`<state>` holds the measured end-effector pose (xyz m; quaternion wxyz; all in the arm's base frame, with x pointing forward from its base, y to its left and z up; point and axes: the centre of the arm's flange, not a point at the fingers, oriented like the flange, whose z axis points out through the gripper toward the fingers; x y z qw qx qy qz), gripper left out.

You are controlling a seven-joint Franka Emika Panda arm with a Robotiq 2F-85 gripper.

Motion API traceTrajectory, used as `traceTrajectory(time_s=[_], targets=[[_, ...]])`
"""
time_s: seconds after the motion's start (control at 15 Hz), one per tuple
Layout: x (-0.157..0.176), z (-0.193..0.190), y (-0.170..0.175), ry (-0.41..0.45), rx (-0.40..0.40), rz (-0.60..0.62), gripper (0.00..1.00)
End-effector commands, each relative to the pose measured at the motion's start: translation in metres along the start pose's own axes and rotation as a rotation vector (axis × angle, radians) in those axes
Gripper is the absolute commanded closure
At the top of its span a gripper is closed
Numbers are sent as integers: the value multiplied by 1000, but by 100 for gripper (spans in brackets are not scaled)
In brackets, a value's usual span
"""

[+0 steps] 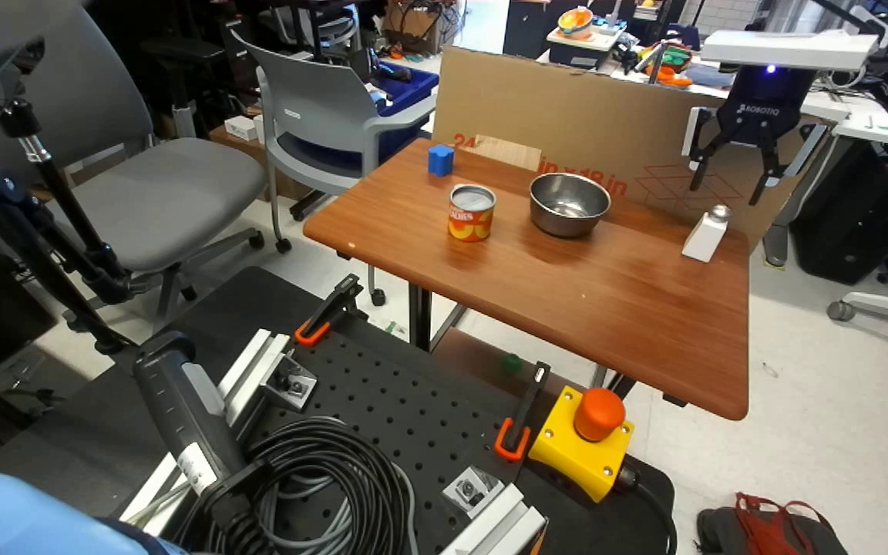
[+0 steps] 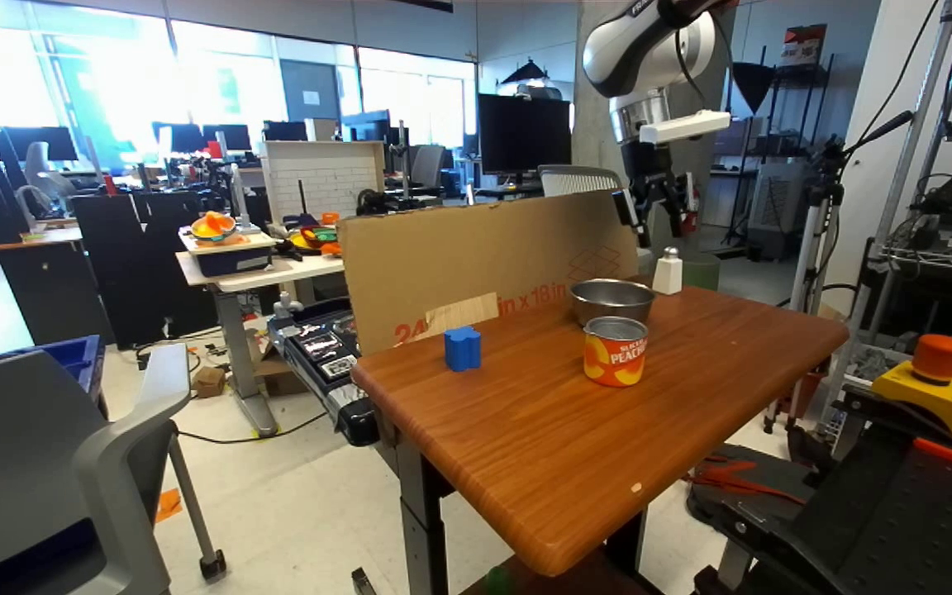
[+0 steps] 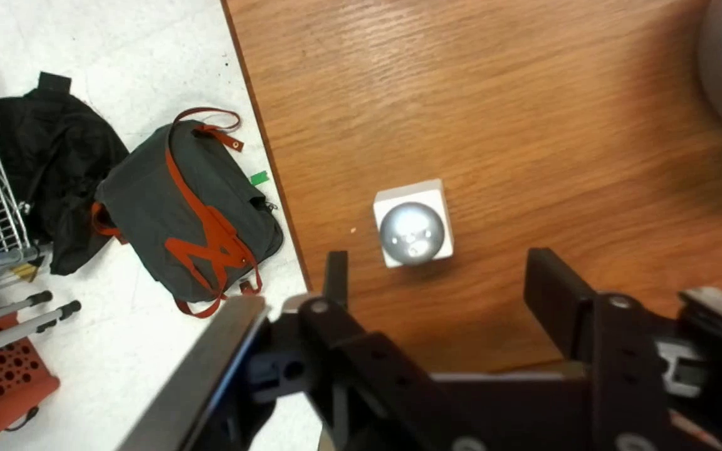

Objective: Remove the white bottle from the silver bowl and put it on the table

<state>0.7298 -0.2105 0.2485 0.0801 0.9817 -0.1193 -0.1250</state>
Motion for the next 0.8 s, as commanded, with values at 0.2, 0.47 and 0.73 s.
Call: traceTrajectory(time_s=[0.2, 0.47, 0.73], targets=[[-59, -59, -31, 171, 50, -122, 0], [-20, -70, -36, 167, 33, -101, 0], [-17, -59, -26, 153, 32, -87, 0]])
